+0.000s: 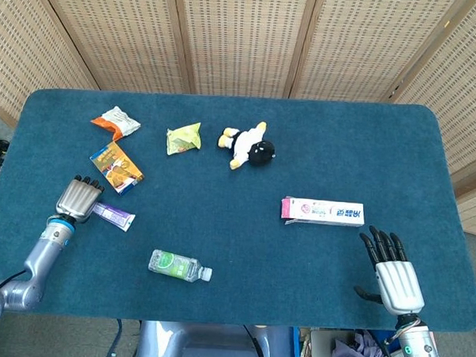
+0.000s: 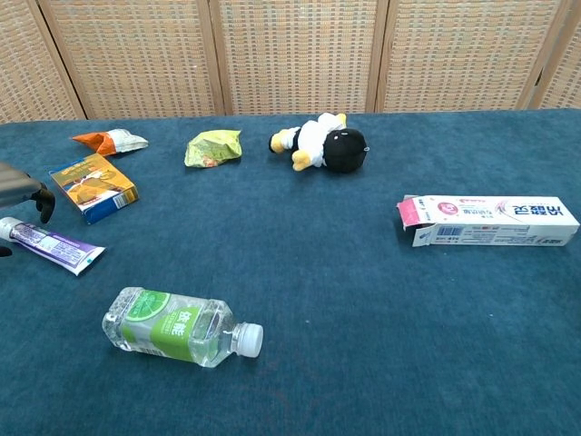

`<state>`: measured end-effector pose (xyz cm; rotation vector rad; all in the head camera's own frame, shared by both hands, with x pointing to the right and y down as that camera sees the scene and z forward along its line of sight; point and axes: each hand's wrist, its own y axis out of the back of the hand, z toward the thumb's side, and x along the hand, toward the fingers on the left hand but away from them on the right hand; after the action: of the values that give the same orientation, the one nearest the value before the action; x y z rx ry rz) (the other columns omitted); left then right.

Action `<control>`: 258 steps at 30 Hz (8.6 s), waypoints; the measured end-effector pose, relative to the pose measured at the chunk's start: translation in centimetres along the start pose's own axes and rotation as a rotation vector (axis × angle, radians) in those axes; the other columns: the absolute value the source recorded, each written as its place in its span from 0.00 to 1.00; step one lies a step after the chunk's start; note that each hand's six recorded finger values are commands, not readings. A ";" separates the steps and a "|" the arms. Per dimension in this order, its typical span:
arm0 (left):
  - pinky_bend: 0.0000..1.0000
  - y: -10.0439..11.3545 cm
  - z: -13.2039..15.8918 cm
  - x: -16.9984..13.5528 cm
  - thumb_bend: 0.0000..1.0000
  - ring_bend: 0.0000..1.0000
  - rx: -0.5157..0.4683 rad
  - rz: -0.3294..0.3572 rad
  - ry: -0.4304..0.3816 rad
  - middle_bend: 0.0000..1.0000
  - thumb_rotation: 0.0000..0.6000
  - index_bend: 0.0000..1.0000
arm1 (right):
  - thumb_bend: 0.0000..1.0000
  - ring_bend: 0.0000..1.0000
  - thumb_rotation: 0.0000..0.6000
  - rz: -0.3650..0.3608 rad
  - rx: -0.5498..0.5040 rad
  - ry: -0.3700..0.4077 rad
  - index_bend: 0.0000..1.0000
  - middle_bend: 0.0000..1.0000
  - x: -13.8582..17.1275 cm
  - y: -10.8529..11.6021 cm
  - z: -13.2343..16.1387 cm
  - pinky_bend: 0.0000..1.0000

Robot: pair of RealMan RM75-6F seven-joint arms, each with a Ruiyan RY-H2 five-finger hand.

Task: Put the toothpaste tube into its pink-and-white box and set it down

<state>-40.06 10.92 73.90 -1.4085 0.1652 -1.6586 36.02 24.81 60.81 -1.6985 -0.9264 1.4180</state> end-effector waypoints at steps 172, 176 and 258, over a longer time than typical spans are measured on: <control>0.50 19.2 3.2 -10.8 0.24 0.55 -0.460 0.471 -0.254 0.67 1.00 0.77 | 0.04 0.44 1.00 0.112 -0.486 0.307 0.66 0.57 -14.2 0.3 11.6 0.51; 0.50 19.6 4.1 -10.7 0.24 0.55 -0.464 0.436 -0.257 0.67 1.00 0.77 | 0.04 0.44 1.00 0.105 -0.491 0.316 0.67 0.57 -14.4 0.7 12.2 0.51; 0.51 24.7 14.4 -11.1 0.24 0.56 -0.662 0.401 -0.360 0.67 1.00 0.77 | 0.04 0.44 1.00 0.120 -0.545 0.406 0.67 0.57 -13.3 2.9 17.8 0.51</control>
<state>-15.48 11.05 55.57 -1.9773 0.7873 -1.0286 16.90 13.23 62.13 -2.3669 -1.0451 0.8705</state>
